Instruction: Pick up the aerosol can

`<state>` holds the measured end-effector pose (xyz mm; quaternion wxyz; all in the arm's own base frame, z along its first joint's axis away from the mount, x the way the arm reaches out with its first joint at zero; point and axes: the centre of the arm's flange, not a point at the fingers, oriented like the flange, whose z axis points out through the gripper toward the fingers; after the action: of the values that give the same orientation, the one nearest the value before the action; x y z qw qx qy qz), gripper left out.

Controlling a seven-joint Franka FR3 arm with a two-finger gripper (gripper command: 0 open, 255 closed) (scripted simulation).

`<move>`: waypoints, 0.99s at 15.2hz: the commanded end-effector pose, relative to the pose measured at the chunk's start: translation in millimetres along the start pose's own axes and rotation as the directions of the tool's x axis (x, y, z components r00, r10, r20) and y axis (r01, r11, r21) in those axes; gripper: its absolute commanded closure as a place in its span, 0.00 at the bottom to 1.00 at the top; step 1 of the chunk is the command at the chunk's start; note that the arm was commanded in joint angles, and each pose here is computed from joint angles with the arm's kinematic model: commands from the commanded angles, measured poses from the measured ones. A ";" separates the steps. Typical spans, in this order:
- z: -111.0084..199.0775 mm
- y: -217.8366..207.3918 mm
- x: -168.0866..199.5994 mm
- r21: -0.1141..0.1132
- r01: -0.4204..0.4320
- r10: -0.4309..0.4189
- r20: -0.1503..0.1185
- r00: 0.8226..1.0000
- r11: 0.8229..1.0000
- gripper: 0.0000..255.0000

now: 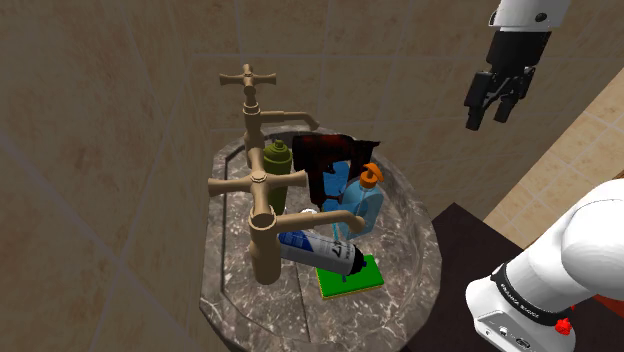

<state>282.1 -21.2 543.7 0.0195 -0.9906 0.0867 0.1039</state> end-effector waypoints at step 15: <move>16.9 -125.5 148.6 0.135 0.355 -0.372 0.136 0.918 0.925 0.00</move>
<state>434.8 67.9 501.2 0.0925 -0.9782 -0.0814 0.1673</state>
